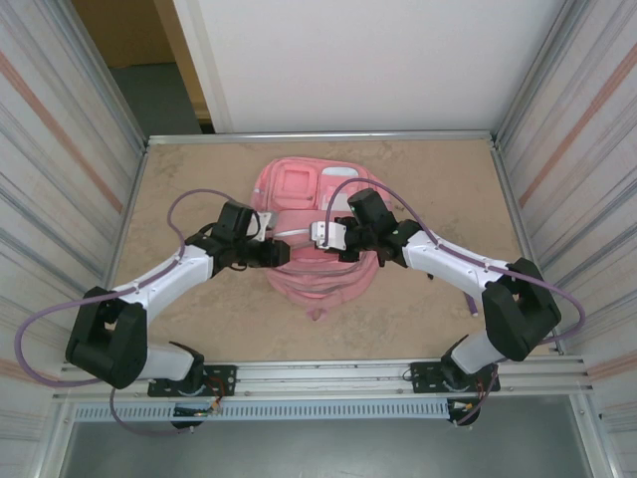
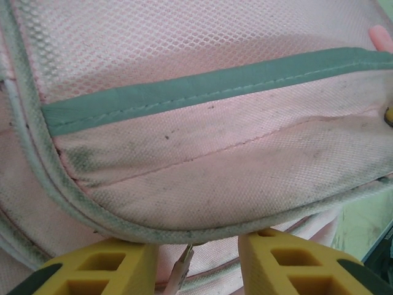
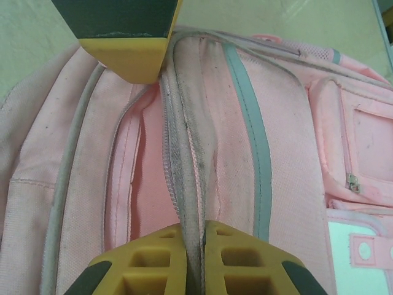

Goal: Pack the student bag

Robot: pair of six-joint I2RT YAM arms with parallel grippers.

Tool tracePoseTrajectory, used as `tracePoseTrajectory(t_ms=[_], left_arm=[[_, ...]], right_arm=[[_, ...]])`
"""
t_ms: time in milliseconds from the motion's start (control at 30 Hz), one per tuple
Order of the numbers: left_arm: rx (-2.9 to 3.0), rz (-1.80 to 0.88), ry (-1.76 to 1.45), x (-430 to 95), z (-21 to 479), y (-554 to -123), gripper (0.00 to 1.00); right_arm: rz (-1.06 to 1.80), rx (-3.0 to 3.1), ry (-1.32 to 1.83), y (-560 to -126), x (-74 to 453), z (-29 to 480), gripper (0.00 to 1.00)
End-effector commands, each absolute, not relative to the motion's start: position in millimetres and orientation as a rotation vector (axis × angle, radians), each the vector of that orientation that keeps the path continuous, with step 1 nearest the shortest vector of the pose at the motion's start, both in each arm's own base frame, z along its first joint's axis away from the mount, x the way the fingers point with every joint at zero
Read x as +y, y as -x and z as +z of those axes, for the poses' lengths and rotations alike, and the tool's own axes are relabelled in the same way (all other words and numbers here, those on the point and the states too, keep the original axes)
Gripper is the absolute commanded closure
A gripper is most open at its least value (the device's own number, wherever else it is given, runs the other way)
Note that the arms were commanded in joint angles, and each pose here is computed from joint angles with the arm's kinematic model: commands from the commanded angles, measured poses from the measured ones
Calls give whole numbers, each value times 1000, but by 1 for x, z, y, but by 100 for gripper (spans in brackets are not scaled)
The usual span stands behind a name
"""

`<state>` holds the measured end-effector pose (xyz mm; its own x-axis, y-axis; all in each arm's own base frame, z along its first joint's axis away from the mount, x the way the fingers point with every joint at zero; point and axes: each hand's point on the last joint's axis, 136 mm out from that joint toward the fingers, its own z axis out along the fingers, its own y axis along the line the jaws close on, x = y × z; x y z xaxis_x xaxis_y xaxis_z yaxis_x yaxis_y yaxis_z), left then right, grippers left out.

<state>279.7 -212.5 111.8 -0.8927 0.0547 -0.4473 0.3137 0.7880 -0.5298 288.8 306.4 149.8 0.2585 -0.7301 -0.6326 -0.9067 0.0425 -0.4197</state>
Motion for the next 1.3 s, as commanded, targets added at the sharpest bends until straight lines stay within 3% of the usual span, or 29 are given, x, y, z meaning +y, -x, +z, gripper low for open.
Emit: tracePoseTrajectory(t_ms=[0,200,533,767,933,967,1033,1267], left_arm=[[2532,-850,-345,-214,109,-277,63],[2537,-843,-363,-215,97,-271,68],[2459,-803,-405,-213,103,-273,99],[2366,-670,-282,-182,118,-283,100],[2362,-761,-287,-181,118,-285,100],[2377,-764,-331,-189,116,-282,100],[2396,-781,-354,-201,114,-276,100],[2359,-896,-249,-219,139,-253,100]], right_arm=[[371,1384,1747,-270,316,176,100],[383,1377,1764,-264,314,178,100],[362,1374,1765,-263,301,186,100],[142,1398,1968,-251,268,165,100],[98,1490,1976,-253,259,138,100],[122,1505,1930,-256,263,141,96],[164,1536,1807,-264,276,153,75],[414,1606,1625,-231,311,181,45]])
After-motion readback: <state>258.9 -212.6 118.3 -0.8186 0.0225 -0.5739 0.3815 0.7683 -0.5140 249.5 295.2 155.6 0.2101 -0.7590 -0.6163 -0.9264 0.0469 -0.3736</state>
